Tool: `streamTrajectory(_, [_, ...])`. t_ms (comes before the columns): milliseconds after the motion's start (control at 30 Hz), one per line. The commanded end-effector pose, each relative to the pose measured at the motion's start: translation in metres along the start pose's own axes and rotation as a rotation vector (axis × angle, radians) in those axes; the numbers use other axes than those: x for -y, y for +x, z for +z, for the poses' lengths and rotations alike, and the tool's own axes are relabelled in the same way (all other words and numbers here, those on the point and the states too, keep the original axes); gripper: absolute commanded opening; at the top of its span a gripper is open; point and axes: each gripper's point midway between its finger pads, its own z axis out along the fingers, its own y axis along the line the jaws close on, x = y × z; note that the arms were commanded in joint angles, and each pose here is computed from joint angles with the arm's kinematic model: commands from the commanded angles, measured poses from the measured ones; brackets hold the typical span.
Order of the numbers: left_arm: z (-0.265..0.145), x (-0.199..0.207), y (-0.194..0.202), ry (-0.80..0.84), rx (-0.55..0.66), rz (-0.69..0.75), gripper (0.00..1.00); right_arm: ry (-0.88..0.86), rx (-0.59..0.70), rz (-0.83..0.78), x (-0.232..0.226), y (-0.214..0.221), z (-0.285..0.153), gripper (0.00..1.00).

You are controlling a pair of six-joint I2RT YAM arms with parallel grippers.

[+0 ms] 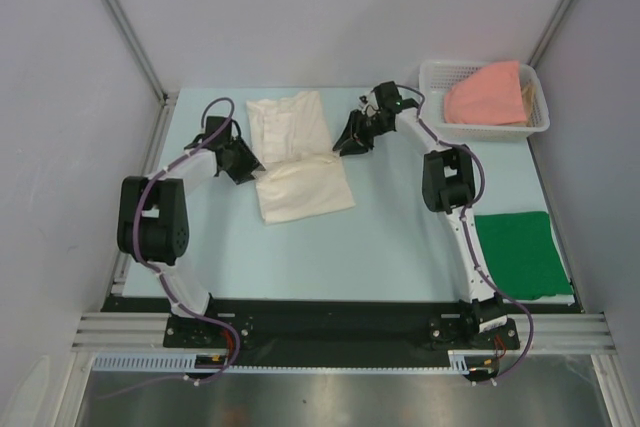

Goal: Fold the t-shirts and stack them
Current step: Fold the tshirt

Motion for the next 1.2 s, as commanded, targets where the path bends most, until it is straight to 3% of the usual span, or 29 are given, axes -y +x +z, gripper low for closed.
streamTrajectory(0, [-0.027, 0.012, -0.049, -0.028, 0.164, 0.095, 0.57, -0.009, 0.115, -0.038, -0.017, -0.039, -0.034, 0.46])
streamTrajectory(33, [-0.036, 0.008, -0.051, -0.062, 0.169, 0.114, 0.70, -0.008, 0.138, -0.026, -0.024, -0.044, -0.049, 0.51])
streamTrajectory(100, [-0.062, 0.012, -0.063, -0.072, 0.233, 0.159, 0.73, 0.054, 0.183, -0.031, -0.022, -0.048, -0.066, 0.53])
streamTrajectory(167, [-0.085, 0.025, -0.059, -0.003, 0.261, 0.187, 0.68, 0.065, 0.179, -0.073, -0.033, -0.033, -0.076, 0.55])
streamTrajectory(300, [-0.087, 0.050, 0.012, 0.177, 0.135, 0.205, 0.54, 0.102, 0.102, -0.090, -0.038, 0.011, -0.071, 0.56])
streamTrajectory(367, [-0.088, 0.057, 0.040, 0.255, 0.084, 0.215, 0.52, 0.066, 0.041, -0.136, -0.051, 0.040, -0.058, 0.52])
streamTrajectory(500, [-0.073, 0.047, 0.087, 0.346, -0.003, 0.168, 0.34, 0.067, -0.070, -0.173, -0.047, 0.095, -0.035, 0.39])
streamTrajectory(533, [-0.068, 0.042, 0.091, 0.333, -0.019, 0.167, 0.32, 0.059, -0.098, -0.160, -0.046, 0.102, -0.031, 0.28])
streamTrajectory(633, [-0.056, 0.029, 0.097, 0.285, -0.042, 0.185, 0.30, 0.033, -0.128, -0.130, -0.033, 0.111, -0.023, 0.10])
streamTrajectory(700, [-0.052, 0.019, 0.098, 0.246, -0.043, 0.202, 0.30, 0.014, -0.160, -0.117, -0.028, 0.116, -0.019, 0.05])
streamTrajectory(833, [-0.042, -0.004, 0.102, 0.157, -0.042, 0.204, 0.29, 0.055, -0.196, -0.094, 0.000, 0.123, -0.011, 0.03])
streamTrajectory(1000, [-0.030, -0.053, 0.133, 0.014, -0.124, 0.166, 0.22, 0.109, -0.215, -0.022, 0.037, 0.142, -0.018, 0.03])
streamTrajectory(1167, [-0.039, -0.063, 0.144, 0.007, -0.139, 0.158, 0.25, 0.135, -0.174, -0.004, 0.043, 0.144, -0.039, 0.04])
